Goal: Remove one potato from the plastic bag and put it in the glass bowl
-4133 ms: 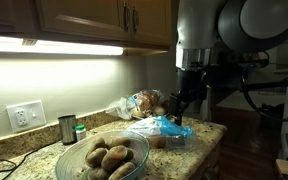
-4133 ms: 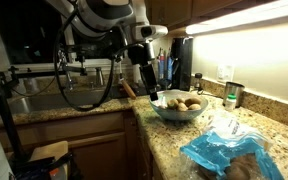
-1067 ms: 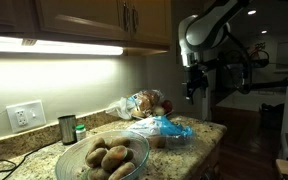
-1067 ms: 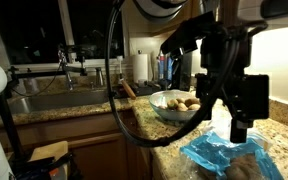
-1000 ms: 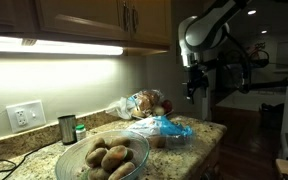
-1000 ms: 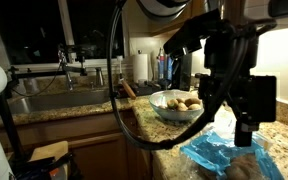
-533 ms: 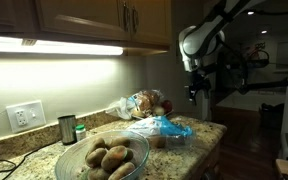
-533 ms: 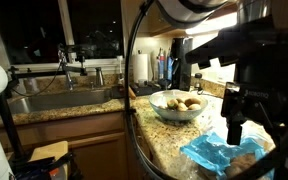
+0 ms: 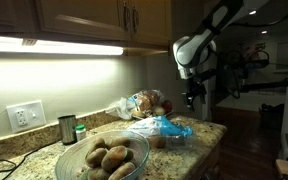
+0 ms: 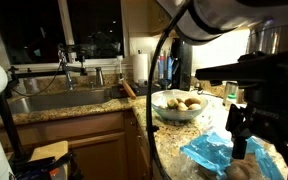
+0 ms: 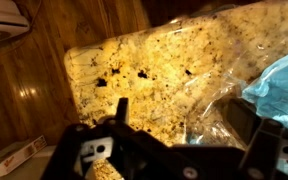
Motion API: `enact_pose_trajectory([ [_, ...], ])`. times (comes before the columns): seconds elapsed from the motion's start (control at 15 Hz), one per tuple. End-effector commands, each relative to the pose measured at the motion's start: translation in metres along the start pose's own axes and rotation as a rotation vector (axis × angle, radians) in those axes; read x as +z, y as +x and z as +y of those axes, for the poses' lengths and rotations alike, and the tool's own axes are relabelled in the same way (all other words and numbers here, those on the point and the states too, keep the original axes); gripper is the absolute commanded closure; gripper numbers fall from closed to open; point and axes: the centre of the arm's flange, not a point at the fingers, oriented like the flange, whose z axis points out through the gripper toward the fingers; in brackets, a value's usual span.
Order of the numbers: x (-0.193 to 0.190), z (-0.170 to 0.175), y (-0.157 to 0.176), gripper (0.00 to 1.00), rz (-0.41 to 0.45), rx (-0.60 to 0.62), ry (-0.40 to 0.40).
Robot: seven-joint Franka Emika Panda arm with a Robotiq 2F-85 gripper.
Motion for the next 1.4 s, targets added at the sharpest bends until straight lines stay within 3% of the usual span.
enact_pose_trajectory([
  [0.0, 0.003, -0.001, 0.010, 0.00, -0.026, -0.052, -0.011],
  [0.47, 0.015, -0.008, 0.024, 0.00, -0.036, -0.139, -0.002],
  [0.8, 0.018, -0.014, 0.019, 0.00, -0.035, -0.128, -0.005],
  [1.33, 0.046, -0.024, 0.069, 0.00, -0.058, -0.175, -0.029],
])
